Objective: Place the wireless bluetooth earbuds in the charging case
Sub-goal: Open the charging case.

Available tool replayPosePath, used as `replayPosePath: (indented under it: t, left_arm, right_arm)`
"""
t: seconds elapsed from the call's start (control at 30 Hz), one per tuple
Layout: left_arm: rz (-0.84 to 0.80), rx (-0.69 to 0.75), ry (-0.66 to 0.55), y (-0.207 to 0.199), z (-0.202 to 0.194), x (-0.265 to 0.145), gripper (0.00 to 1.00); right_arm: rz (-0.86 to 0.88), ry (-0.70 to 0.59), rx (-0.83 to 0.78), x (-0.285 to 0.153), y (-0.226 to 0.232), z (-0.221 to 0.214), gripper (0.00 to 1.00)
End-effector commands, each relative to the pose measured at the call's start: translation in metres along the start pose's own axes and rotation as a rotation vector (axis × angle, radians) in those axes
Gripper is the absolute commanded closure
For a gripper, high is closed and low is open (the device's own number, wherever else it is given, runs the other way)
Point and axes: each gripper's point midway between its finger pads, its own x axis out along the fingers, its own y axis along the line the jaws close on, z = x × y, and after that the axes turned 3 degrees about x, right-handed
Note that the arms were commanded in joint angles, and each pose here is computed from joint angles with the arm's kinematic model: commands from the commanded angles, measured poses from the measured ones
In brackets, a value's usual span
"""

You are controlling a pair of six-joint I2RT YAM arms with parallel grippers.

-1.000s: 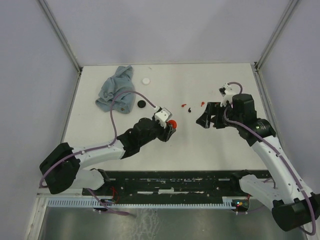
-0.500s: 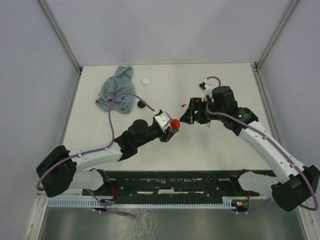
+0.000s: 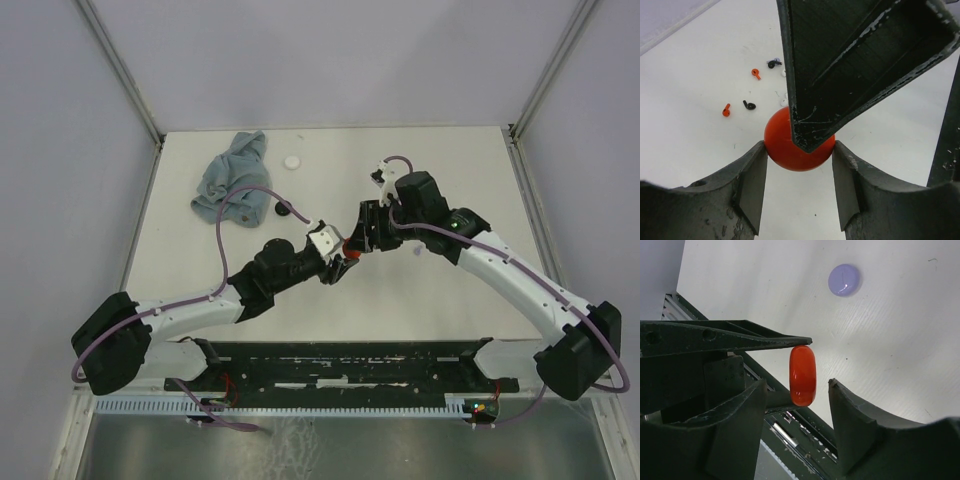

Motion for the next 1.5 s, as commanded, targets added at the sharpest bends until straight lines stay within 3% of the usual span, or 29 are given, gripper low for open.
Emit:
replayPosePath:
  t: [0.0,0.3,0.53,0.7,0.97,1.23,1.47]
  left_arm:
    - [0.000,0.051,-0.105,0.001,0.029,-0.002,0.53]
    - [0.002,0.043,-0.104,0.001,0.029,-0.003,0.51]
    - [-0.001,0.015,-0.069,0.001,0.023,-0.006,0.29]
    - [-0.054,-0.049,-0.099,0.003,0.025,-0.018,0.21]
    - [-0.230,-0.290,-0.254,0.011,0.043,-0.047,0.20]
    - [-0.401,-0.380,-0.361,0.004,0.064,-0.063,0.29]
    - [-0.466,-0.394,-0.366,-0.003,0.070,-0.063,0.37]
  right_arm:
    - [0.012,-0.050,-0.046,-0.003,0.013,0.018,0.42]
    - [0.022,-0.024,-0.070,0.004,0.015,0.014,0.68]
    - [0.050,-0.030,-0.165,-0.002,0.021,0.018,0.89]
    - [0.067,-0.035,-0.281,-0.010,0.025,0.022,0.91]
    - [0.152,-0.083,-0.457,-0.020,0.038,0.029,0.94]
    - [0.296,-0.100,-0.616,-0.035,0.059,0.021,0.96]
    - [0.446,-0.111,-0.673,-0.044,0.081,0.012,0.98]
